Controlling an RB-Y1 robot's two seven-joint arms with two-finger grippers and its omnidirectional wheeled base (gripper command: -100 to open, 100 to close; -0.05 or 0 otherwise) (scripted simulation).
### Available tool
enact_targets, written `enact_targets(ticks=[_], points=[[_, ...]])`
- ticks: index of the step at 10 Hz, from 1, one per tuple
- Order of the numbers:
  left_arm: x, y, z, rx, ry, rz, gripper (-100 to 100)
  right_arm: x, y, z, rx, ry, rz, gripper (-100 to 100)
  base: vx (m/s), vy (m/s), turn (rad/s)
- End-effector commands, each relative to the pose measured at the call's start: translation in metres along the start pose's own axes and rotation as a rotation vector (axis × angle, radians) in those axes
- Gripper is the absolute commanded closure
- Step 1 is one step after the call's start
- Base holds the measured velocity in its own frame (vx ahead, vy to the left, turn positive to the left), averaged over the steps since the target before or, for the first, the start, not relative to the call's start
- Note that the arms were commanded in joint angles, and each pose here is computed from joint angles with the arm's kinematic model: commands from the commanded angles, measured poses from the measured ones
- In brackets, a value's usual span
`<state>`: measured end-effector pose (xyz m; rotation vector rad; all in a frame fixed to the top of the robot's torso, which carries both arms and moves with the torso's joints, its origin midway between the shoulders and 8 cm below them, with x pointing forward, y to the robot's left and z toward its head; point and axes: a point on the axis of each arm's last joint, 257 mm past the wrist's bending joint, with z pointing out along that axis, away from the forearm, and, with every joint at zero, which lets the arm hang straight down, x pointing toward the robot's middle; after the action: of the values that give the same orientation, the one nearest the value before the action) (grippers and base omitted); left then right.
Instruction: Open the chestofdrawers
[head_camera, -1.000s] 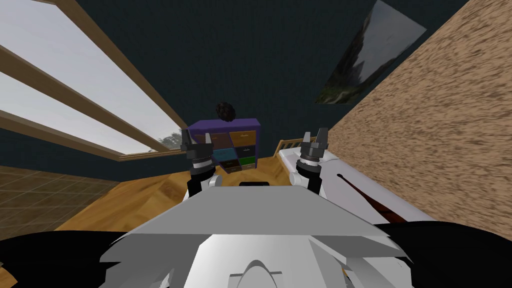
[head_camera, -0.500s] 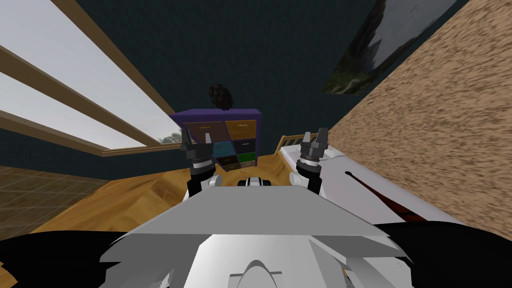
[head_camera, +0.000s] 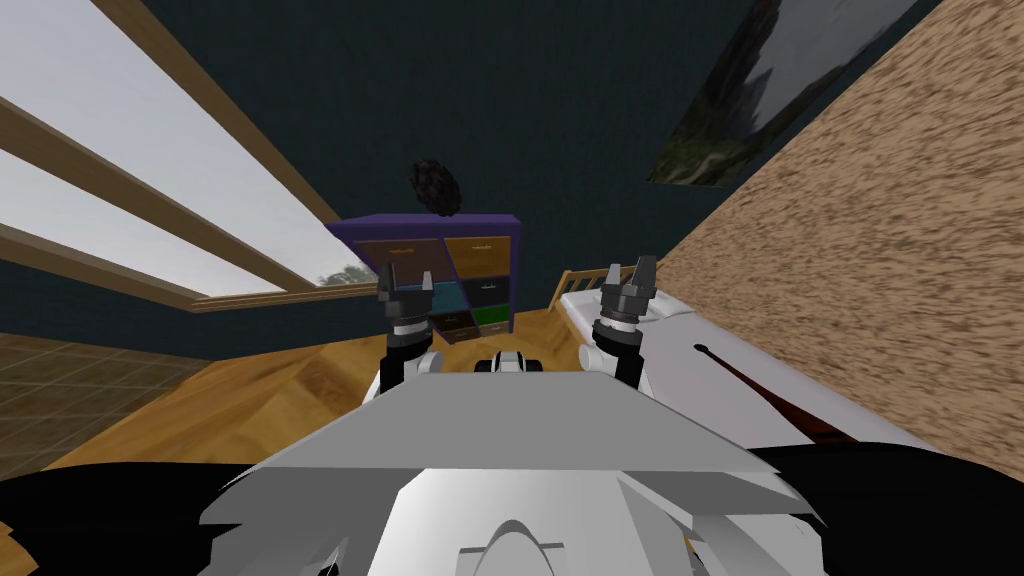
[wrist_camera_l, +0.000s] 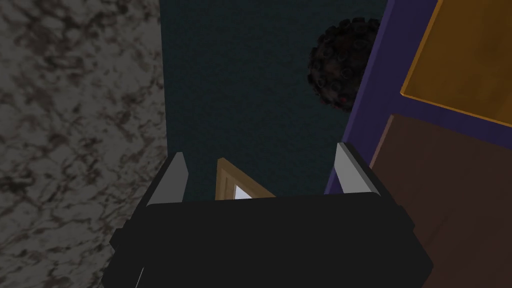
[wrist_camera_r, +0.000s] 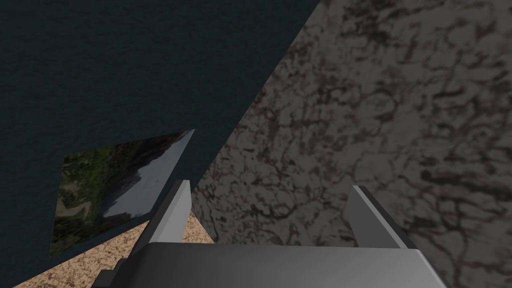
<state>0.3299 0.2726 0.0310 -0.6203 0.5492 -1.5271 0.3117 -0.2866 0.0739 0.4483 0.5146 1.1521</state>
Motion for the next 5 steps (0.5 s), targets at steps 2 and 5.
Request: enact_targets(ticks=[2,5], points=[[-0.006,0.029,-0.011,-0.063,0.017,-0.003,-100,0.000,0.000,0.000,0.000,0.000,0.000,0,0.056,-0.052,0.012],[-0.014,0.056,-0.021,-0.117,0.008,-0.012,-100,0.000,0.000,0.000,0.000,0.000,0.000,0,0.050,-0.055,0.011]])
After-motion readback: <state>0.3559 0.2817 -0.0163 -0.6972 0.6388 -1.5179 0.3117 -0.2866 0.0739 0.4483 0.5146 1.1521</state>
